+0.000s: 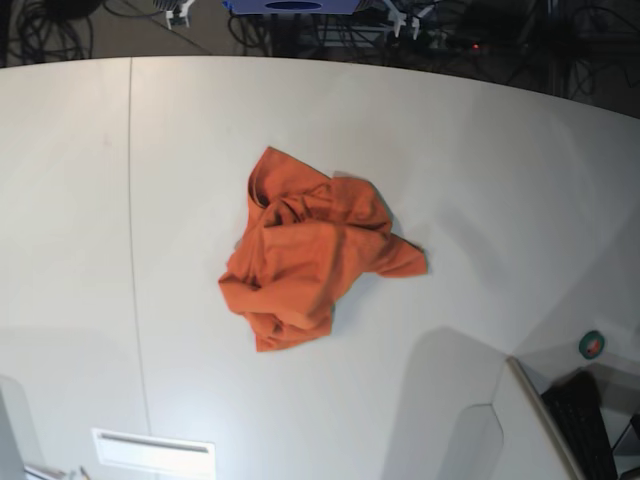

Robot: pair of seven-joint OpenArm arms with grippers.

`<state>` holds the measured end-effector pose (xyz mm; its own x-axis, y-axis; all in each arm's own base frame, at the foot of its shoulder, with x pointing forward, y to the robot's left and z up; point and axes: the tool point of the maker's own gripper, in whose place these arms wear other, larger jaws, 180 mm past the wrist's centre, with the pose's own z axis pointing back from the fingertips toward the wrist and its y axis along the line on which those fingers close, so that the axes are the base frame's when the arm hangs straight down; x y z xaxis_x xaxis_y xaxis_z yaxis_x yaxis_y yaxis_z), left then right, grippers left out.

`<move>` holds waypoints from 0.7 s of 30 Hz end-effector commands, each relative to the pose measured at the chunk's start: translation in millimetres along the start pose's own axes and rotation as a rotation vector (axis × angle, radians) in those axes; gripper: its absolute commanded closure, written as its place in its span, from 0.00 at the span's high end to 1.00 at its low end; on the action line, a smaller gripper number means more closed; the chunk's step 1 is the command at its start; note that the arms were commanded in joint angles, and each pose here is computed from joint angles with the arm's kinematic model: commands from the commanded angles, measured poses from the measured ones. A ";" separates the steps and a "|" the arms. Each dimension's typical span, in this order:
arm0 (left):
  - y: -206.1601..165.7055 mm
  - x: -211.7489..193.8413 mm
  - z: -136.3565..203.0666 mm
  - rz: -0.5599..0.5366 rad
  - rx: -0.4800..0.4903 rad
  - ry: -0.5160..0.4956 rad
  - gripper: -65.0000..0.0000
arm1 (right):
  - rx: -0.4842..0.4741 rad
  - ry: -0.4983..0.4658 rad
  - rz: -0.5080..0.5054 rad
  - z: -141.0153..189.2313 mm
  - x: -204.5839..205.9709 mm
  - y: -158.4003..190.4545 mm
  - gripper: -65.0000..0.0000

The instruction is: Layout the t-shirt on the table in an organized manner, then fold the t-shirt properly

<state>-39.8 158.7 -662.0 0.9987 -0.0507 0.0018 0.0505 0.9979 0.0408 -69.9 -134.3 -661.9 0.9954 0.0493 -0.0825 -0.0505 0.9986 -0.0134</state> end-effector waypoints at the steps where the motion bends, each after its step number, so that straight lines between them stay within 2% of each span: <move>1: 5.8 7.9 0.0 -0.004 0.014 -0.022 0.00 | -0.001 -0.024 0.001 0.0 8.9 -2.2 0.01; 3: 6.4 8.5 0.0 0.005 0.015 -0.023 0.01 | -0.001 -0.023 0.001 0.0 8.3 -2.2 0.10; 8: 6.7 2.7 0.2 -0.003 0.015 -0.011 0.01 | 0.004 -0.014 0.005 0.0 2.6 -1.0 0.70; 9: 7.6 2.6 0.2 -0.005 0.016 -0.011 0.01 | 0.004 -0.011 0.005 0.2 -1.1 -0.8 0.75; 10: 8.6 1.6 0.3 -0.005 0.018 -0.009 0.01 | 0.005 -0.012 0.007 0.3 -3.5 -0.6 0.75; 12: 10.1 1.8 0.3 0.002 0.020 -0.011 0.01 | 0.004 -0.023 0.007 0.5 -0.8 -0.6 0.66; 13: 10.1 1.4 0.4 0.004 0.021 -0.011 0.01 | 0.003 -0.027 0.007 0.6 0.2 -1.6 0.58; 15: 11.2 3.2 0.4 0.003 0.022 -0.016 0.01 | -0.005 -0.027 0.008 0.6 0.3 -6.7 0.37; 17: 11.2 3.2 0.4 0.003 0.022 -0.016 0.01 | -0.009 -0.025 -0.001 0.6 -0.1 -9.0 0.10; 18: 11.2 3.2 0.4 0.003 0.022 -0.016 0.01 | -0.012 -0.022 -0.002 0.6 -1.0 -10.3 0.00; 21: 11.3 3.2 0.4 0.005 0.022 -0.016 0.02 | -0.032 -0.020 -0.002 1.0 -2.3 -23.6 0.00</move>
<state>-32.4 167.1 -661.5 0.9987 -0.0462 0.0234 0.0448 0.9974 0.0572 -60.4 -153.2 -661.7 0.9977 0.0527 -0.0425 -0.0545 0.9976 -0.0416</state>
